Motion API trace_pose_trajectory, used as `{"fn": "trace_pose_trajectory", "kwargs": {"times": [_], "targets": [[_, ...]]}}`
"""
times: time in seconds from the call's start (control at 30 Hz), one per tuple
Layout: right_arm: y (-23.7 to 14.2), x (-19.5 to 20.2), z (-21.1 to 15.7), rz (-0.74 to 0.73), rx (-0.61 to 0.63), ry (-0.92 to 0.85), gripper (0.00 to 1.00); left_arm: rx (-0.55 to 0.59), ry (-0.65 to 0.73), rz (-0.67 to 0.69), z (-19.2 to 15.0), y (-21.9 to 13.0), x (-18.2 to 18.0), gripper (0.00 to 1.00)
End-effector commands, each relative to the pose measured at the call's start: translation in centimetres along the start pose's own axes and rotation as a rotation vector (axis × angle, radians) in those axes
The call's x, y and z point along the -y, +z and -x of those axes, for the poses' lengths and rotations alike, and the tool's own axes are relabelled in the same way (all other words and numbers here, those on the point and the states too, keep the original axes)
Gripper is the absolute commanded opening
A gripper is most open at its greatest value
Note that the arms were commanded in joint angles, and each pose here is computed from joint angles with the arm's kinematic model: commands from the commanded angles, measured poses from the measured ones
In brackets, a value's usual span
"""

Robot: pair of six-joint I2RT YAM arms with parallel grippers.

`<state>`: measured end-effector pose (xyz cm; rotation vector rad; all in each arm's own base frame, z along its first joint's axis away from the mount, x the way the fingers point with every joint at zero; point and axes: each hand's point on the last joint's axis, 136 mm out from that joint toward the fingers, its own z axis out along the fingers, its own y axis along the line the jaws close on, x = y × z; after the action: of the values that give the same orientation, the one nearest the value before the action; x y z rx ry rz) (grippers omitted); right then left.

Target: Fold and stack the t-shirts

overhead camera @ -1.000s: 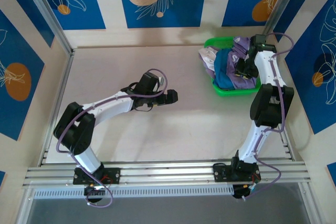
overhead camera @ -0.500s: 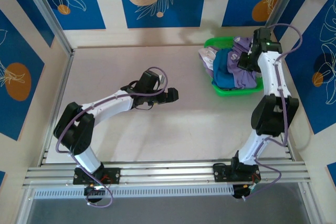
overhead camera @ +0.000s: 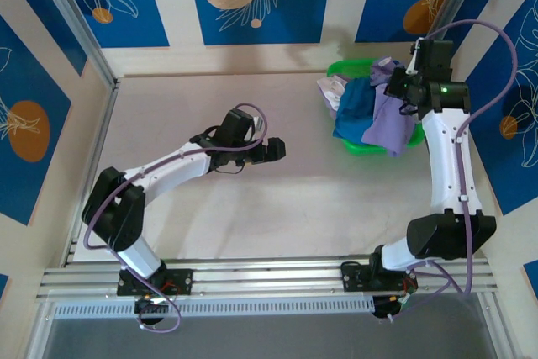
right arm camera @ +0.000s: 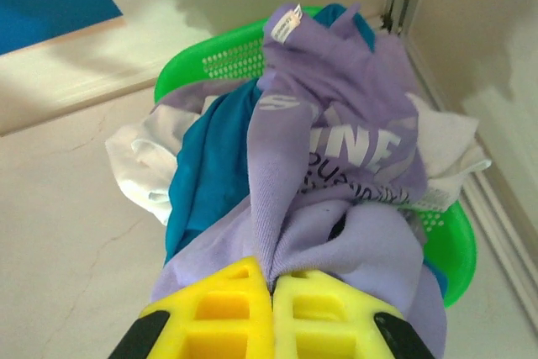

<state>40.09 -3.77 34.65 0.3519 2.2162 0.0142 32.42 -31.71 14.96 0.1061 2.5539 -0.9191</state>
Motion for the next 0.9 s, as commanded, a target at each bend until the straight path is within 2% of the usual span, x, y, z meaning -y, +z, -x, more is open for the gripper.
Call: {"fn": "trace_pose_trajectory", "kwargs": {"times": [0.0, 0.3, 0.7, 0.77, 0.87], "targets": [[-1.8, -0.1, 3.8, -0.019, 0.114, -0.033, 0.00, 0.019, 0.024, -0.024, 0.7, -1.4, 1.3, 0.99], [-9.0, -3.6, 8.0, 0.083, 0.281, -0.066, 0.00, 0.041, 0.011, -0.054, 2.0, -2.6, 1.7, 0.99], [-21.5, -8.6, 10.5, 0.298, 0.562, -0.163, 0.00, 0.117, -0.053, -0.025, 5.2, -7.1, -1.6, 0.99], [-23.0, -9.8, 10.3, 0.364, 0.563, -0.167, 0.00, 0.134, -0.056, -0.014, 5.6, -8.0, -2.1, 0.99], [-23.9, -12.5, 8.5, 0.478, 0.500, -0.180, 0.00, 0.157, -0.071, 0.006, 6.0, -9.5, -3.3, 0.99]]}}
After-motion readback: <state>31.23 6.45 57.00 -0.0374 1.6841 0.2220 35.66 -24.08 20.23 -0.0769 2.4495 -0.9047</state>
